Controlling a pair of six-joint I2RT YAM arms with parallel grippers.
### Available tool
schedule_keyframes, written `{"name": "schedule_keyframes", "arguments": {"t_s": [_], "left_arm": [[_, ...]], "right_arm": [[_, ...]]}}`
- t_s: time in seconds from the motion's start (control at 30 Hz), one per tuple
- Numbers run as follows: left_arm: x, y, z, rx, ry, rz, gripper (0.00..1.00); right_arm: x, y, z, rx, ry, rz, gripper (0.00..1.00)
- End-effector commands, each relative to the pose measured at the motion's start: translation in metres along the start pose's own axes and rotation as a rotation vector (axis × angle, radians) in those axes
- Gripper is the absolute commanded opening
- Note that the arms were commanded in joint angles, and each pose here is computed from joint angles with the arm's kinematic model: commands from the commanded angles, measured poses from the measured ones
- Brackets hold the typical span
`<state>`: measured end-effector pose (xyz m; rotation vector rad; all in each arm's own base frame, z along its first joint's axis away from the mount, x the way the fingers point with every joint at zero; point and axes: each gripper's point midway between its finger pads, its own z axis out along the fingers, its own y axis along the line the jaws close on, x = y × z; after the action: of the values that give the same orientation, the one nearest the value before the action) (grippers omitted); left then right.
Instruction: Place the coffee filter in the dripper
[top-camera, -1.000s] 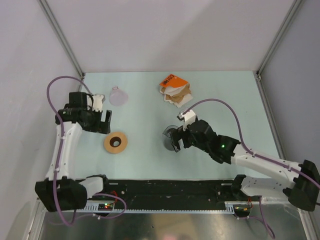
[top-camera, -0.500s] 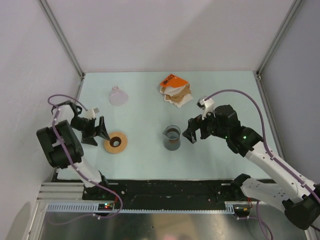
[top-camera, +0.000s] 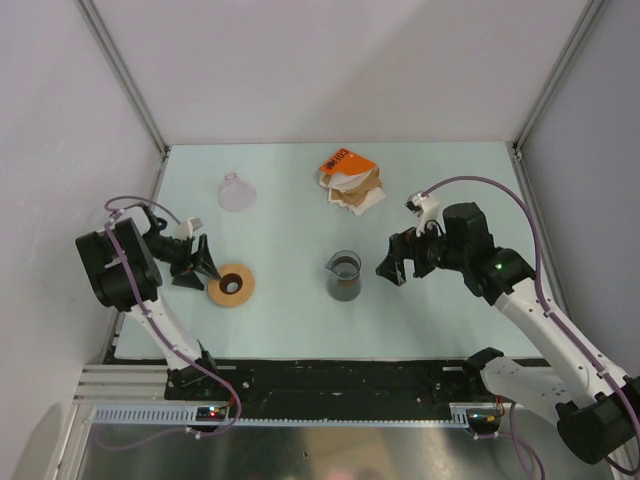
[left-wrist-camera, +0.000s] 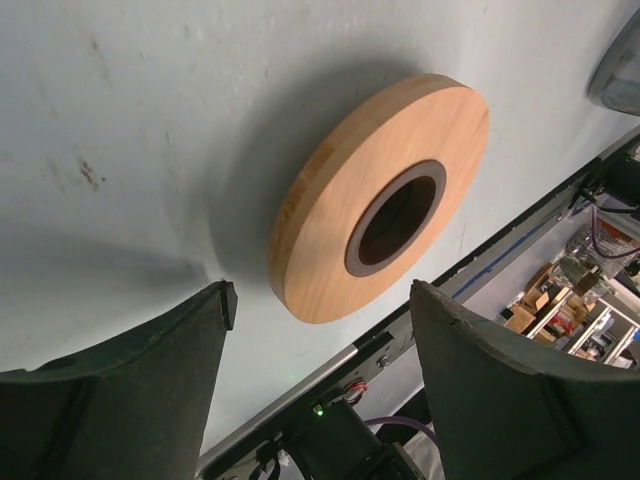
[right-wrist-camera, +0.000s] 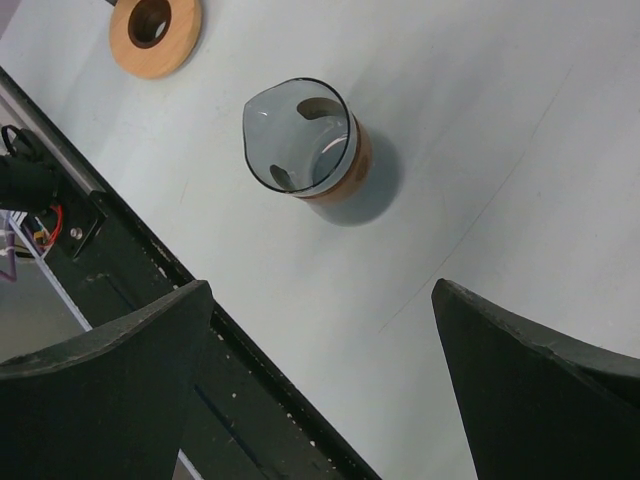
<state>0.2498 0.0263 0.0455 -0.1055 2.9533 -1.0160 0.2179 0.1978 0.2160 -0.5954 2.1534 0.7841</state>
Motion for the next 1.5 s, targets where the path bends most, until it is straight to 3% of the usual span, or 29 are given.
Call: {"name": "schedule_keyframes", "arguments": {"t_s": [0.0, 0.33, 0.4, 0.53, 0.6, 0.8, 1.1, 1.27, 1.47], "left_arm": [[-0.013, 0.007, 0.001, 0.013, -0.028, 0.055, 0.75], [-0.016, -0.003, 0.014, 0.129, -0.040, 0.054, 0.47], [-0.016, -0.008, 0.011, 0.140, -0.057, 0.063, 0.38], [-0.015, -0.022, 0.002, 0.151, -0.100, 0.091, 0.09], [-0.012, -0.030, -0.003, 0.156, -0.125, 0.105, 0.02], [-0.010, -0.067, -0.023, 0.221, -0.231, 0.136, 0.00], [-0.023, -0.156, -0.072, 0.401, -0.397, 0.207, 0.00], [-0.007, -0.217, -0.081, 0.537, -0.359, 0.280, 0.00], [0.029, -0.285, -0.067, 0.679, -0.187, 0.417, 0.00]], "right_arm": [[-0.018, 0.008, -0.006, -0.036, -0.028, -0.035, 0.98], [-0.025, 0.004, -0.003, -0.016, -0.033, -0.044, 0.97], [-0.026, 0.003, -0.002, -0.013, -0.035, -0.046, 0.97], [-0.030, 0.004, -0.002, -0.015, -0.041, -0.051, 0.97], [-0.031, 0.004, -0.003, -0.016, -0.044, -0.052, 0.97], [-0.032, 0.004, -0.005, -0.026, -0.049, -0.049, 0.97], [-0.027, -0.005, -0.016, -0.042, -0.036, 0.026, 0.97], [-0.025, -0.007, -0.022, -0.065, -0.034, 0.081, 0.97], [-0.018, -0.013, -0.029, -0.067, -0.012, 0.131, 0.97]]}}
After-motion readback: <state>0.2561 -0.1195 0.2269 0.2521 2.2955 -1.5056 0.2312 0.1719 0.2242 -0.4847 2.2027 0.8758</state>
